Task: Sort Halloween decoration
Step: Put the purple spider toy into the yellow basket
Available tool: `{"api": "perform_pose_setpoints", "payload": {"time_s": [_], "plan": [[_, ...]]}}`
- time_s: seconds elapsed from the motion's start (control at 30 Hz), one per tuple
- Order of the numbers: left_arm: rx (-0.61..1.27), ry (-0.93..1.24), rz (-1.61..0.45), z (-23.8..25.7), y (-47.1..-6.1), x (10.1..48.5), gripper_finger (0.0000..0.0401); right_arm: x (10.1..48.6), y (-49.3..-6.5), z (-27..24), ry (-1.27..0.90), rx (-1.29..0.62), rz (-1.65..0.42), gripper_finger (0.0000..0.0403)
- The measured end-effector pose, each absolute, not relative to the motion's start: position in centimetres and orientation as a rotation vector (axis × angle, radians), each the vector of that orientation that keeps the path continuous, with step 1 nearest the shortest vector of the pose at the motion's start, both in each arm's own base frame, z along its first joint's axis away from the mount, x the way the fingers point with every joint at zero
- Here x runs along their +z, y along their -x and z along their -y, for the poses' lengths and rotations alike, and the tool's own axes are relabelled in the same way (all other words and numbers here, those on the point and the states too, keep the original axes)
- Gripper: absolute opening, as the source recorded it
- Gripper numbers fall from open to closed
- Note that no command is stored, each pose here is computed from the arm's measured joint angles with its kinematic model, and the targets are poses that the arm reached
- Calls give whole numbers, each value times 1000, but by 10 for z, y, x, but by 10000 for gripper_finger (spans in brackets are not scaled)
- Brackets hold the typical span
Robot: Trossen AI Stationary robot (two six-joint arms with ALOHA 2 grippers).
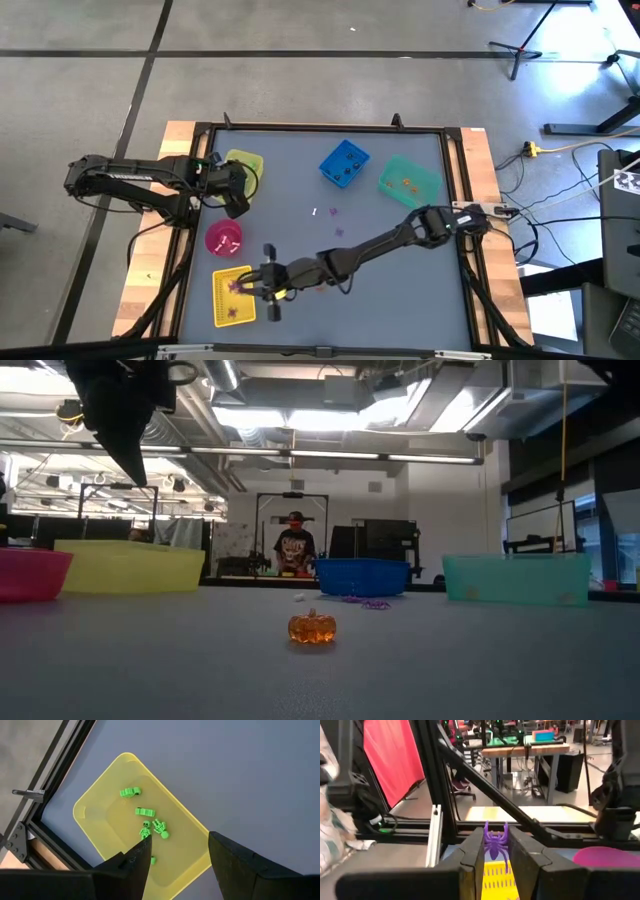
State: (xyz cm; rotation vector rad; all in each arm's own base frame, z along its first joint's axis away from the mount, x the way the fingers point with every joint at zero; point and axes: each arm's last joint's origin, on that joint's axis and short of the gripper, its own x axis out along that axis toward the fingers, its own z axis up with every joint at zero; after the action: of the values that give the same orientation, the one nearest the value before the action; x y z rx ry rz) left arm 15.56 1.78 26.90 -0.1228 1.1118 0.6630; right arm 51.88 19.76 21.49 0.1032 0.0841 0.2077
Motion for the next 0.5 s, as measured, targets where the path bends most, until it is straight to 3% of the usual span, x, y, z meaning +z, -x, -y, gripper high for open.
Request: {"api": "perform_pose_setpoints", "payload": {"time_s": [0.5], "plan": [[663, 123, -1109, -18, -156, 269, 179, 188, -537, -200, -91, 199, -146, 81]]}}
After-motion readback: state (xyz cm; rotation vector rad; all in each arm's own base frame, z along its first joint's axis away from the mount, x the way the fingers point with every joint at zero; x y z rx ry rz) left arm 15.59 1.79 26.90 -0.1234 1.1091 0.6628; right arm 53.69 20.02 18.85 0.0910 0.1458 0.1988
